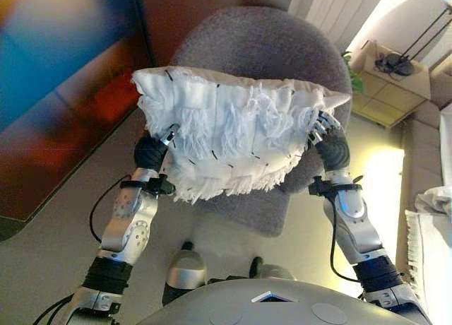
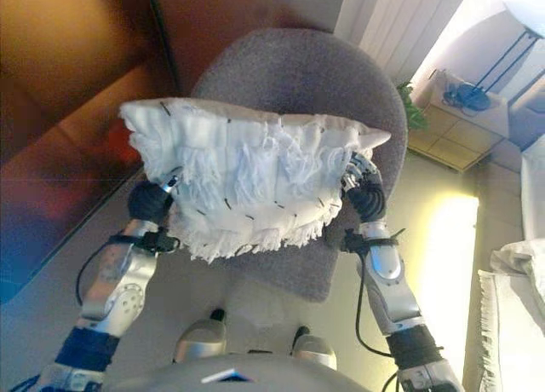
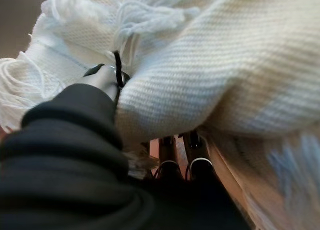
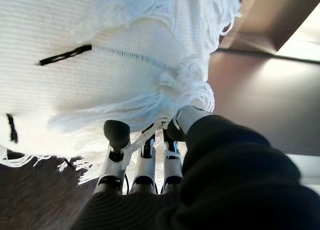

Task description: Pick up the cushion and take it to the sofa

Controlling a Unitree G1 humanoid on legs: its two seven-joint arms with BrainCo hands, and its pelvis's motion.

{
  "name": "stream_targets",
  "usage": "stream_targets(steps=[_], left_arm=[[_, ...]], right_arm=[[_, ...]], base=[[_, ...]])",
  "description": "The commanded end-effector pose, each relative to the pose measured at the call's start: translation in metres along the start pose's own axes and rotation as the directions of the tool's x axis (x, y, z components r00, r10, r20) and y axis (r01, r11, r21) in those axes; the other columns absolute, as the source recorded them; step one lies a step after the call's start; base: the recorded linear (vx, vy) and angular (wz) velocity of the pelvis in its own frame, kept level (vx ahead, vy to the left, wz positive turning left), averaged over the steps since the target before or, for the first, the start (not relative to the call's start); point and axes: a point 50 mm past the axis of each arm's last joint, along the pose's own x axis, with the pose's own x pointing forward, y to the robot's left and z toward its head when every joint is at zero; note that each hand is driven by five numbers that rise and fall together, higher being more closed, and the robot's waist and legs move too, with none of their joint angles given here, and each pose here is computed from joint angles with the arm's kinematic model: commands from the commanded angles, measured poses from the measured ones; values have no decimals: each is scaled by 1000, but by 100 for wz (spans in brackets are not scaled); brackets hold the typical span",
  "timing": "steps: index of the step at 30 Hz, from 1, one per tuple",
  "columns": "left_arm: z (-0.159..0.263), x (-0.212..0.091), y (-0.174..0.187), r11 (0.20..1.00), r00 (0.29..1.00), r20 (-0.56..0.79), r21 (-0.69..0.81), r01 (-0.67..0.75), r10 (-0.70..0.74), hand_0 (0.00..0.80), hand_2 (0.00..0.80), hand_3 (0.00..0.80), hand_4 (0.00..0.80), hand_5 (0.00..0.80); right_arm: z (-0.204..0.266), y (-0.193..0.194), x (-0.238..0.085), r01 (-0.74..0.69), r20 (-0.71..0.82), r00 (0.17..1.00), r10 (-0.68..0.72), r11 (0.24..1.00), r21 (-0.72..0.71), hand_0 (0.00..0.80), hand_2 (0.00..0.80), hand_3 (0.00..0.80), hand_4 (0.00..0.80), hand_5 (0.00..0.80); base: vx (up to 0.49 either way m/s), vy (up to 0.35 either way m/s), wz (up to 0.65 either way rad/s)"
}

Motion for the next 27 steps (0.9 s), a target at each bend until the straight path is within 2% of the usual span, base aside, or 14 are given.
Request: stream_targets(steps=[1, 5, 11, 18, 27], left_arm=[[30, 33, -47, 981, 967, 170, 32, 189, -192, 800, 800, 800, 800, 800], [17, 44, -50, 978, 975, 94, 71, 195, -202, 800, 800, 800, 800, 800], [-5, 56, -50, 990, 991, 21, 54, 131, -132, 800, 800, 800, 800, 800], [-41, 45, -41, 1000, 991, -131, 21, 14, -11, 800, 800, 800, 800, 800], [-83, 21, -17, 988, 941, -332, 155, -15, 67, 800, 800, 800, 800, 800]], right_arm=[[36, 20, 30, -68, 177, 982, 61, 997, 36, 800, 800, 800, 800, 800], [25, 27, 33, -38, 111, 993, 32, 998, 52, 800, 800, 800, 800, 800], [-3, 39, 27, -42, -21, 999, 43, 998, 45, 800, 800, 800, 800, 800], [-47, 36, 4, -7, -231, 973, 25, 997, 80, 800, 800, 800, 800, 800], [-91, 30, -26, 97, -441, 897, -27, 986, 137, 800, 800, 800, 800, 800]], base=[[115, -51, -1], [161, -24, 1], [202, -4, 0], [270, -53, -7], [276, -93, -2]])
